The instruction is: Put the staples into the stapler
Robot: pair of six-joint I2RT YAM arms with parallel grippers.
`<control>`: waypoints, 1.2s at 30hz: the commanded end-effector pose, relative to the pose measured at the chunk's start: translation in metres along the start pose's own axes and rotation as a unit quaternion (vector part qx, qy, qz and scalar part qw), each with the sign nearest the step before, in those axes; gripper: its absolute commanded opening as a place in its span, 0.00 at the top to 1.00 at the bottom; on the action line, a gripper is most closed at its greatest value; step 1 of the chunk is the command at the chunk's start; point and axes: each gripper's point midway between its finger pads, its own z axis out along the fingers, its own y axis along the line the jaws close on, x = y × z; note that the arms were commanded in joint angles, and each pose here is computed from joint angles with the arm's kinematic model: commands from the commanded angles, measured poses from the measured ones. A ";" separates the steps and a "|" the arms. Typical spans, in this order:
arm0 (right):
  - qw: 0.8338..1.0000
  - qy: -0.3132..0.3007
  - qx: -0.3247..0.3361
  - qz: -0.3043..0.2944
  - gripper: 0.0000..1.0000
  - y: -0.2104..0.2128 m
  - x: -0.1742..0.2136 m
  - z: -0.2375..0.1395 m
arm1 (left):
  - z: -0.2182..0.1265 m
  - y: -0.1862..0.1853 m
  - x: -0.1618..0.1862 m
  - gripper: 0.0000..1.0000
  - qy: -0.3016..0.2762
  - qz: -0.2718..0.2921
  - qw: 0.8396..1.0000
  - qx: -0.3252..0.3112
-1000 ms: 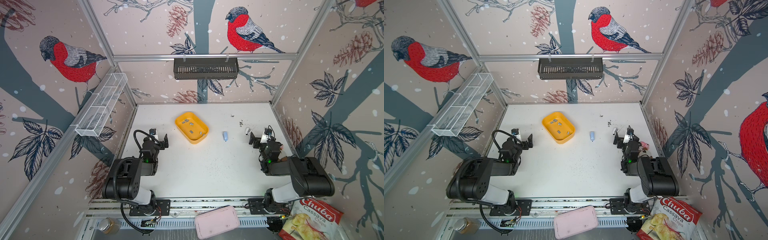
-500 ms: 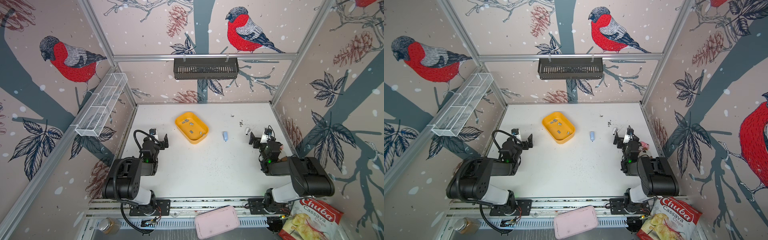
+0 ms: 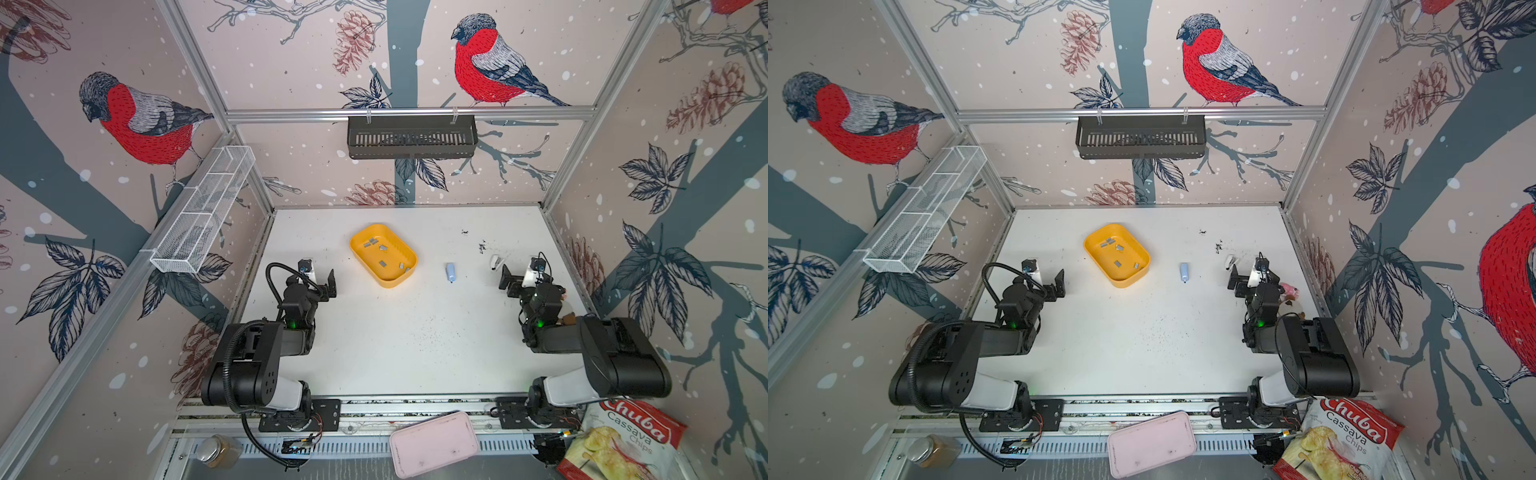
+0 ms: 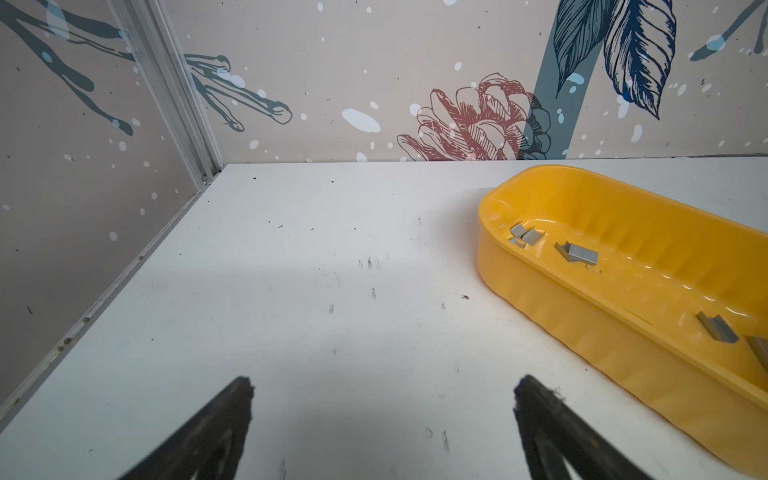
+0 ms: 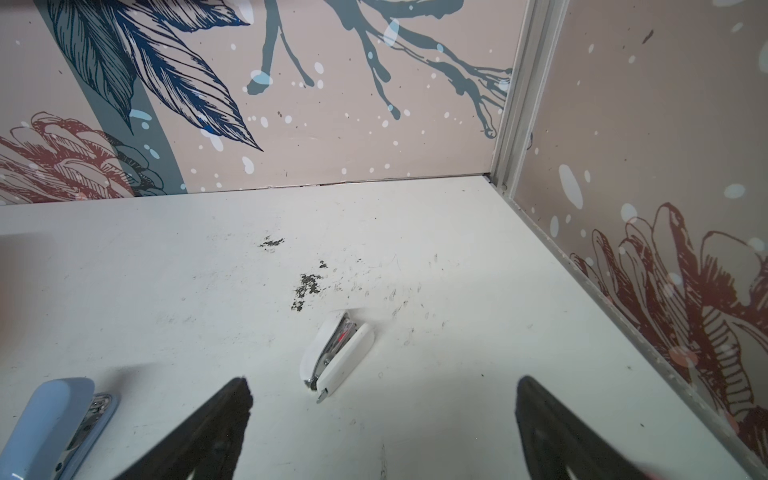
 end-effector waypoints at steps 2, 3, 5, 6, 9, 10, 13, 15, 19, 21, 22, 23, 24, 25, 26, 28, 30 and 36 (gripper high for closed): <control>1.000 -0.021 0.008 0.013 0.01 -0.003 -0.011 -0.004 | -0.004 -0.005 -0.017 0.02 -0.031 0.013 0.999 0.008; 1.000 -0.021 0.008 0.013 0.01 -0.003 -0.013 -0.004 | -0.003 -0.005 -0.019 0.02 -0.032 0.013 0.999 0.006; 1.000 -0.017 0.007 0.011 0.01 -0.002 -0.016 -0.003 | -0.003 -0.004 -0.021 0.02 -0.028 0.010 1.000 0.003; 1.000 -0.017 0.009 0.011 0.01 -0.003 -0.020 -0.004 | -0.003 -0.003 -0.023 0.02 -0.025 0.008 1.000 -0.001; 1.000 -0.016 0.012 0.015 0.01 -0.002 -0.030 -0.008 | -0.005 -0.001 -0.034 0.02 -0.026 0.009 0.999 -0.016; 1.000 -0.018 0.014 0.017 0.01 -0.001 -0.036 -0.012 | -0.007 -0.002 -0.039 0.02 -0.027 0.012 0.999 -0.023; 0.999 -0.024 0.010 0.028 0.01 0.006 -0.052 -0.024 | -0.014 -0.010 -0.059 0.02 -0.034 -0.002 0.999 -0.026; 0.999 -0.030 -0.008 0.034 0.01 0.017 -0.063 -0.034 | -0.020 -0.024 -0.074 0.02 -0.038 -0.031 0.999 -0.003; 0.996 -0.029 -0.062 0.054 0.01 0.046 -0.085 -0.058 | -0.030 -0.053 -0.086 0.02 -0.010 -0.075 0.996 0.037; 0.991 -0.028 -0.095 0.086 0.01 0.059 -0.097 -0.072 | -0.037 -0.073 -0.088 0.02 0.008 -0.081 0.995 0.062; 0.989 -0.025 -0.108 0.101 0.01 0.064 -0.101 -0.077 | -0.041 -0.083 -0.090 0.02 0.013 -0.076 0.994 0.076; 0.985 -0.022 -0.128 0.111 0.01 0.071 -0.106 -0.085 | -0.046 -0.093 -0.091 0.02 0.021 -0.079 0.993 0.085; 0.983 -0.014 -0.135 0.120 0.01 0.073 -0.107 -0.090 | -0.051 -0.104 -0.092 0.02 0.027 -0.082 0.991 0.102; 0.982 -0.013 -0.134 0.135 0.01 0.073 -0.112 -0.094 | -0.056 -0.114 -0.093 0.02 0.032 -0.085 0.989 0.118; 0.980 -0.008 -0.132 0.150 0.01 0.074 -0.113 -0.099 | -0.061 -0.124 -0.094 0.02 0.036 -0.090 0.987 0.130; 0.976 0.005 -0.098 0.194 0.01 0.064 -0.115 -0.106 | -0.069 -0.142 -0.092 0.02 0.051 -0.100 0.982 0.151; 0.973 0.019 -0.077 0.216 0.01 0.057 -0.116 -0.112 | -0.076 -0.158 -0.087 0.02 0.074 -0.113 0.978 0.157; 0.973 0.074 -0.073 0.206 0.01 0.054 -0.112 -0.133 | -0.091 -0.204 -0.082 0.02 0.117 -0.122 0.966 0.197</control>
